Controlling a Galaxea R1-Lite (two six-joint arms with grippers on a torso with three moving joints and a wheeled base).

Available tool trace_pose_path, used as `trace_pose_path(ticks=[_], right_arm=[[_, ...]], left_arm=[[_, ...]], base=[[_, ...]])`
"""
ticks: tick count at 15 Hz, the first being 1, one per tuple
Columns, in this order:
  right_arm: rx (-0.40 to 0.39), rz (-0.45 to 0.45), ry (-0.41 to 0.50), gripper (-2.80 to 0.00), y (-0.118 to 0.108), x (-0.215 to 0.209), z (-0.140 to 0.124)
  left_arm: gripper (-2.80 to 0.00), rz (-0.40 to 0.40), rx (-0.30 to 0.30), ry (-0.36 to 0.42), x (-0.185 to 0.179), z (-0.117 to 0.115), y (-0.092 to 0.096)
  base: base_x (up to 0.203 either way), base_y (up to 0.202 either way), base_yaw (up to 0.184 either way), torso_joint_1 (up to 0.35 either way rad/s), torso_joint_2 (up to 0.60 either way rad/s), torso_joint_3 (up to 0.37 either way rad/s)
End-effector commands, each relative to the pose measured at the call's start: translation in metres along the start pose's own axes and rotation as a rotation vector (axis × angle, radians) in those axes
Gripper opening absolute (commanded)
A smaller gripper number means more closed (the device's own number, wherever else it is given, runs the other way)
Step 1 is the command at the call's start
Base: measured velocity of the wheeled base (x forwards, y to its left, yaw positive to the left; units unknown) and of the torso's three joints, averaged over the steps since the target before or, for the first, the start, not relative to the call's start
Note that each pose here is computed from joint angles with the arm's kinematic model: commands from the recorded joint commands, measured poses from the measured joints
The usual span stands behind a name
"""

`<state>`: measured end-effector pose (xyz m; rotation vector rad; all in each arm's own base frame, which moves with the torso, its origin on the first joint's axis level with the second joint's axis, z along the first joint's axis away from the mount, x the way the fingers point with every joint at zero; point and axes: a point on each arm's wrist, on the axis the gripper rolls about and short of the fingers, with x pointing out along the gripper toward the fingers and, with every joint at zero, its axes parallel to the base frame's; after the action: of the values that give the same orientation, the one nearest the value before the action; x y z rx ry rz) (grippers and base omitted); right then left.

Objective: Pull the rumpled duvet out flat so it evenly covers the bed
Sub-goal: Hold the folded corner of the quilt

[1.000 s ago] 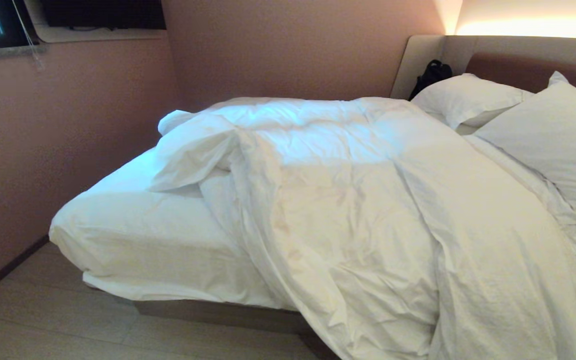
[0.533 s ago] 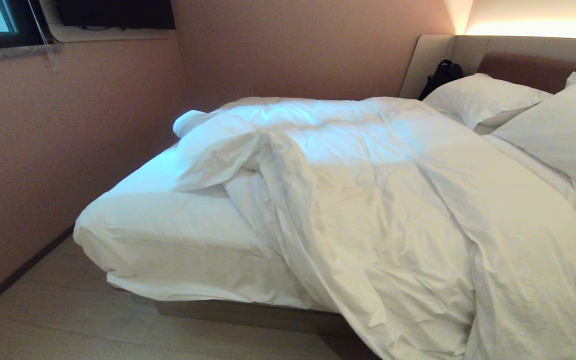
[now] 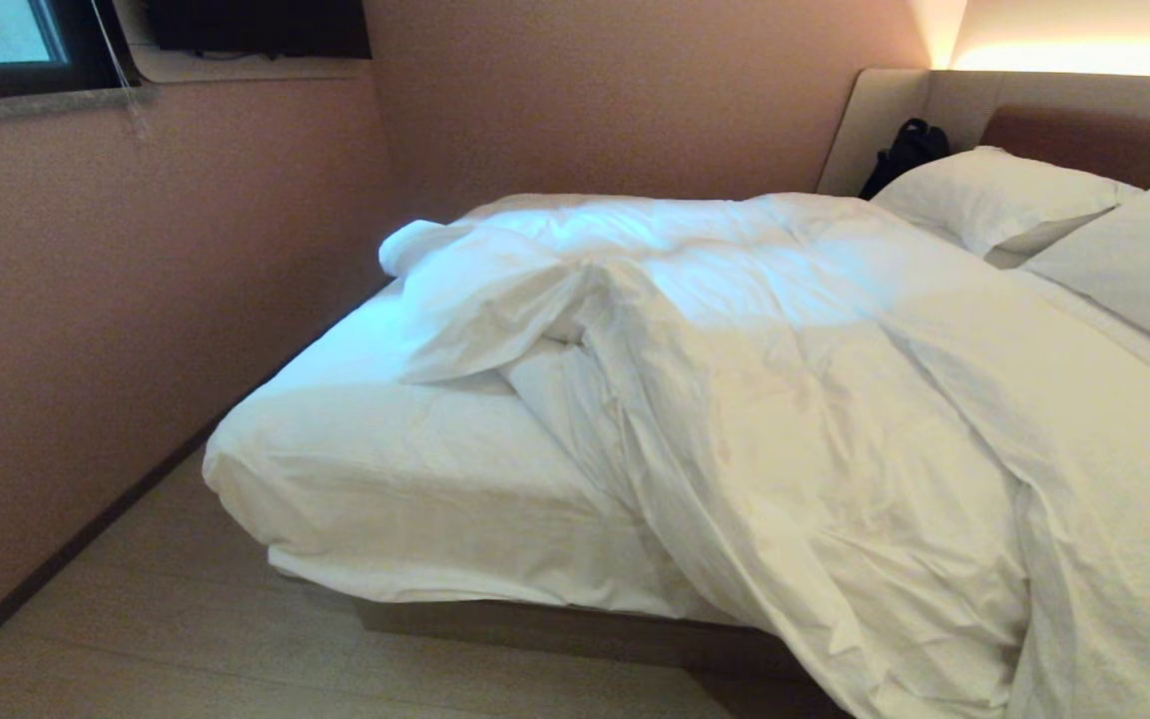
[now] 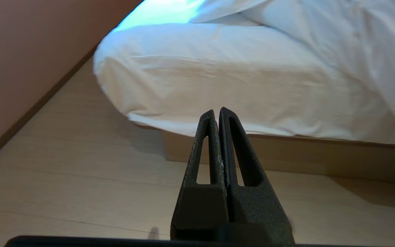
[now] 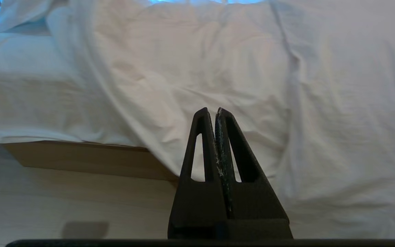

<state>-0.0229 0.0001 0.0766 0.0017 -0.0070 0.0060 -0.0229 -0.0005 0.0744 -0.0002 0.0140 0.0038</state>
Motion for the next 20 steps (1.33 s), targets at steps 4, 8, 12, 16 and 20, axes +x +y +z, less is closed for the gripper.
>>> trace_pose_path(ticks=[4, 8, 12, 16, 20], right_arm=[[0.000, 0.000, -0.001, -2.80, 0.0000, 0.0000, 0.0000], [0.000, 0.000, -0.001, -2.80, 0.0000, 0.0000, 0.0000], [0.000, 0.001, -0.001, -2.80, 0.0000, 0.0000, 0.0000], [0.000, 0.000, -0.001, -2.80, 0.0000, 0.0000, 0.0000], [0.000, 0.002, -0.001, -2.80, 0.0000, 0.0000, 0.0000]], left_arm=[[-2.80, 0.001, 0.000, 0.000, 0.0000, -0.0001, 0.0000], [-2.80, 0.001, 0.000, 0.000, 0.0000, -0.0001, 0.0000], [-2.80, 0.000, 0.000, 0.000, 0.0000, -0.0001, 0.0000], [-2.80, 0.001, 0.000, 0.000, 0.0000, -0.0001, 0.0000], [-2.80, 0.001, 0.000, 0.000, 0.0000, -0.0001, 0.0000]], base=[[0.000, 0.194, 0.002, 0.003, 0.00, 0.004], [0.000, 0.194, 0.000, 0.000, 0.00, 0.002], [0.000, 0.195, 0.000, 0.002, 0.00, 0.002], [0.000, 0.178, 0.001, 0.001, 0.00, 0.004], [0.000, 0.022, -0.002, 0.001, 0.00, 0.002]])
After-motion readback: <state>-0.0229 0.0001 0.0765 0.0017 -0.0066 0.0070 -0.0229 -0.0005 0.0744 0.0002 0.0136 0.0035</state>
